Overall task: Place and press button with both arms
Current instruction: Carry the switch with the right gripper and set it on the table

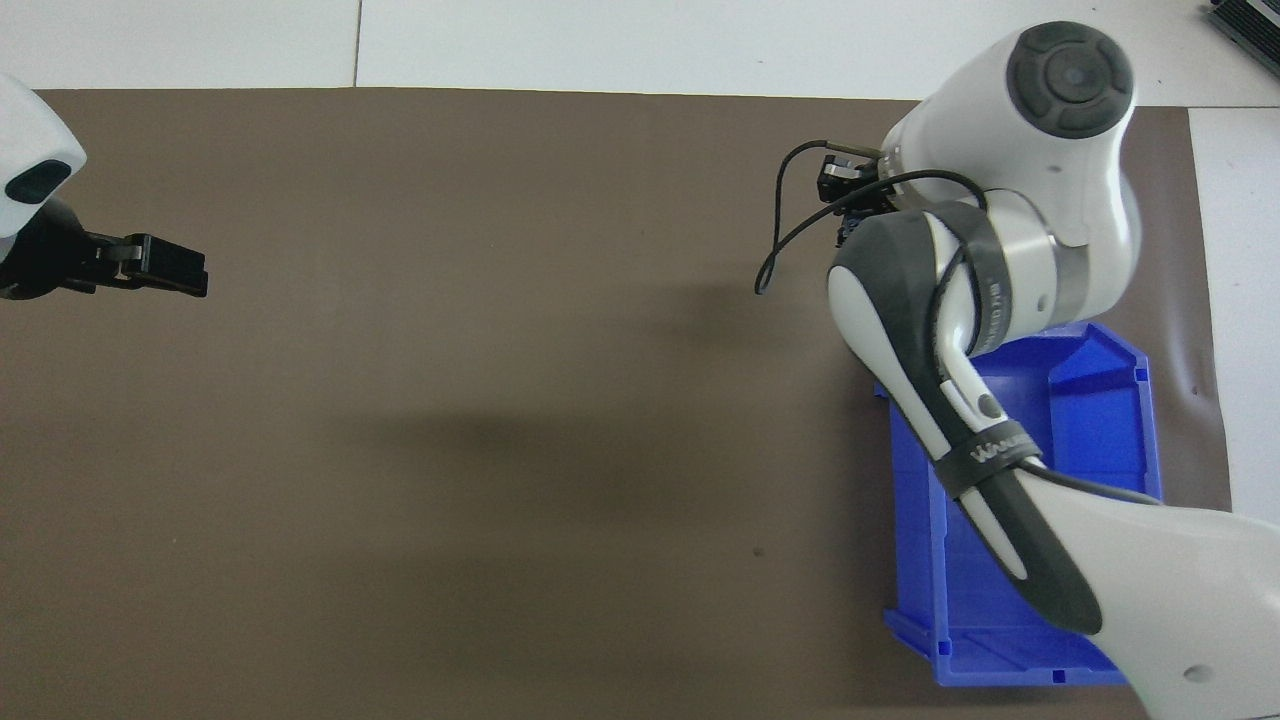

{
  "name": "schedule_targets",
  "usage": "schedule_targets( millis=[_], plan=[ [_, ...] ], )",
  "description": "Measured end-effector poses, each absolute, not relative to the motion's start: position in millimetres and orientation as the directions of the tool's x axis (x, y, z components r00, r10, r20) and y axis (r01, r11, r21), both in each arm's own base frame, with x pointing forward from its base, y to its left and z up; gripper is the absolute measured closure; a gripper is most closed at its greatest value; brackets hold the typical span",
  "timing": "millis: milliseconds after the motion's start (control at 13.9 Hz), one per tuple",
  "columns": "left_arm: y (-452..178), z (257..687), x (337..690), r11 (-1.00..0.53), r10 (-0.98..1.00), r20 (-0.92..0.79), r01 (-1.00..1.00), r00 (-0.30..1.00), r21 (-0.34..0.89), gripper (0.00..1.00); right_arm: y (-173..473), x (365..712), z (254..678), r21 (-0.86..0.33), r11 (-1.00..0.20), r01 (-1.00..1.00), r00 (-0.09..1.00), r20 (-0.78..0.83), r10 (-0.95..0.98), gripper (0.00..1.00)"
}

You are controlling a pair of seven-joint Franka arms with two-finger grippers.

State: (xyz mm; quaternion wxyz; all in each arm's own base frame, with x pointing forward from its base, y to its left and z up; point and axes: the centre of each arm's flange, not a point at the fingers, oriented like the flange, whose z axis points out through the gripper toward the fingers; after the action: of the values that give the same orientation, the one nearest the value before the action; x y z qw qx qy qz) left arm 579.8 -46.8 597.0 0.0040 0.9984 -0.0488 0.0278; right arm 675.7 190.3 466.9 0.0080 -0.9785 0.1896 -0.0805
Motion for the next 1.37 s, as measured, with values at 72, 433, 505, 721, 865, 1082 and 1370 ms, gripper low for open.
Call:
schedule_targets(
  millis=[72, 433, 505, 721, 865, 1082, 1370],
  plan=[
    [-47, 597, 580, -0.995, -0.097, 0.056, -0.098, 0.994, 0.005, 0.0, 220, 667, 467, -0.062, -0.903, -0.426, 0.89, 0.15, -0.43, 0.57],
    [-47, 597, 580, -0.995, -0.097, 0.056, -0.098, 0.994, 0.005, 0.0, 371, 602, 456, -0.129, -0.74, -0.66, 0.729, 0.127, -0.672, 0.57],
    [-47, 597, 580, -0.995, -0.097, 0.056, -0.098, 0.994, 0.005, 0.0, 395, 588, 447, -0.128, -0.7, -0.703, 0.691, 0.112, -0.714, 0.57],
    [-47, 597, 580, -0.995, -0.097, 0.056, -0.098, 0.994, 0.005, 0.0, 468, 554, 400, -0.139, -0.522, -0.842, 0.517, 0.072, -0.853, 0.57],
    [-47, 597, 580, -0.995, -0.097, 0.056, -0.098, 0.994, 0.005, 0.0, 503, 546, 374, -0.163, -0.418, -0.894, 0.416, 0.048, -0.908, 0.57],
    [-47, 597, 580, -0.995, -0.097, 0.056, -0.098, 0.994, 0.005, 0.0, 523, 540, 355, -0.174, -0.374, -0.911, 0.374, 0.033, -0.927, 0.57],
    [-47, 597, 580, -0.995, -0.097, 0.056, -0.098, 0.994, 0.005, 0.0, 532, 529, 349, -0.167, -0.35, -0.922, 0.35, 0.029, -0.936, 0.57]
  ],
)
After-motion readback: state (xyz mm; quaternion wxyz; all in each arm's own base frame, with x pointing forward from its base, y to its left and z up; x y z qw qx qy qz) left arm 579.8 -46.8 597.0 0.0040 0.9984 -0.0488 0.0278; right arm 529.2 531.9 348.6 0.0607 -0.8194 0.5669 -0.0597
